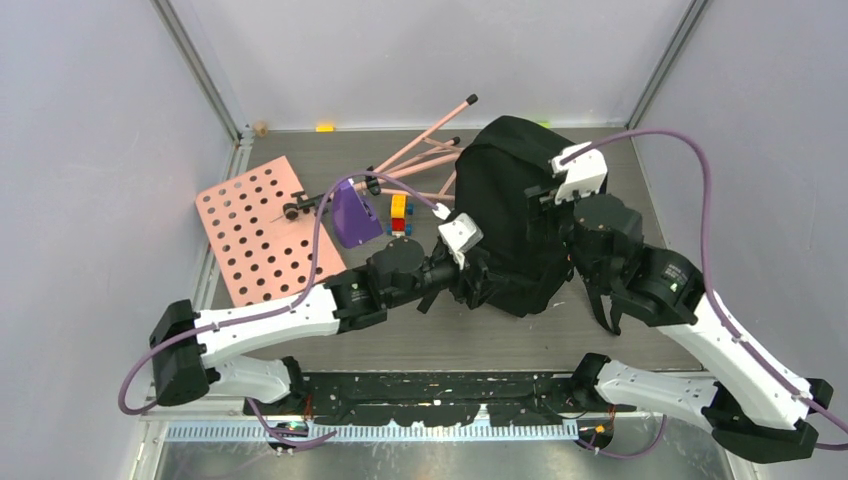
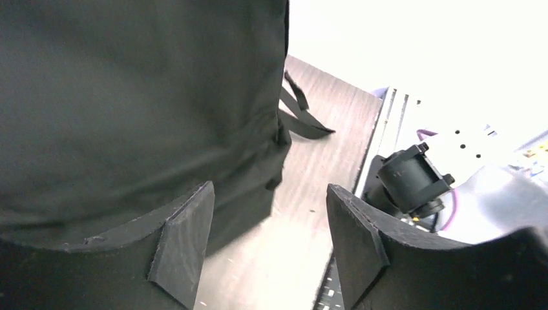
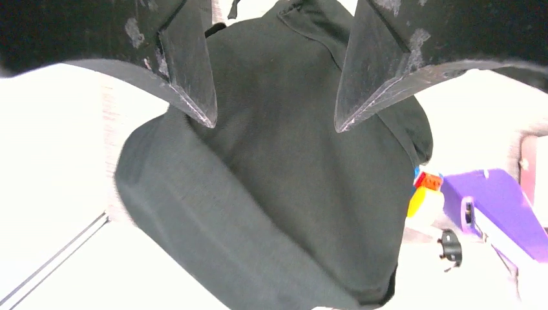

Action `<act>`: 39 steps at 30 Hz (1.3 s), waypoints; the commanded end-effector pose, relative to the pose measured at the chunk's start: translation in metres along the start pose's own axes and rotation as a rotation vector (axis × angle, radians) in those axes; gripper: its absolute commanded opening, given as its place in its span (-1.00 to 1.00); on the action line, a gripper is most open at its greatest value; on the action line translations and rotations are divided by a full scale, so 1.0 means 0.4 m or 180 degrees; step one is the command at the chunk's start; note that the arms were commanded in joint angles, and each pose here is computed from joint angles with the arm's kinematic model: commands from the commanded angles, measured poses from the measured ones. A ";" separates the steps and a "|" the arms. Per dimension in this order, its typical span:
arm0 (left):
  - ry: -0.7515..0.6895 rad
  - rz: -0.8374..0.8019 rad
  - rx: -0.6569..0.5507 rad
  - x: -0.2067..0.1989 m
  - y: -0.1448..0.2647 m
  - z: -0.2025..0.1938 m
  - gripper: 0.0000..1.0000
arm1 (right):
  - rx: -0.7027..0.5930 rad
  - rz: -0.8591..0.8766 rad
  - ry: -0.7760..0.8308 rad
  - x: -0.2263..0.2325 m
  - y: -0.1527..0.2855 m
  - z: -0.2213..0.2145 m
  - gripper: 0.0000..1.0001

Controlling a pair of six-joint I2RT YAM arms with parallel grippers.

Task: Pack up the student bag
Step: Zip the student bag at the center of the board.

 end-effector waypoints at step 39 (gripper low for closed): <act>0.1650 0.0613 -0.0096 -0.133 -0.251 -0.217 0.31 | 0.0264 -0.0701 -0.1449 -0.147 0.082 -0.050 0.49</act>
Point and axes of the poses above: each gripper's point midway between its finger pads, its own y axis back along the fingers, its own x axis along the line the jaws close on, z = x × y, the point moved 7 cm from there along y, back along the fingers, and after that the axes turned 10 degrees about -y, right-handed, at the moved point
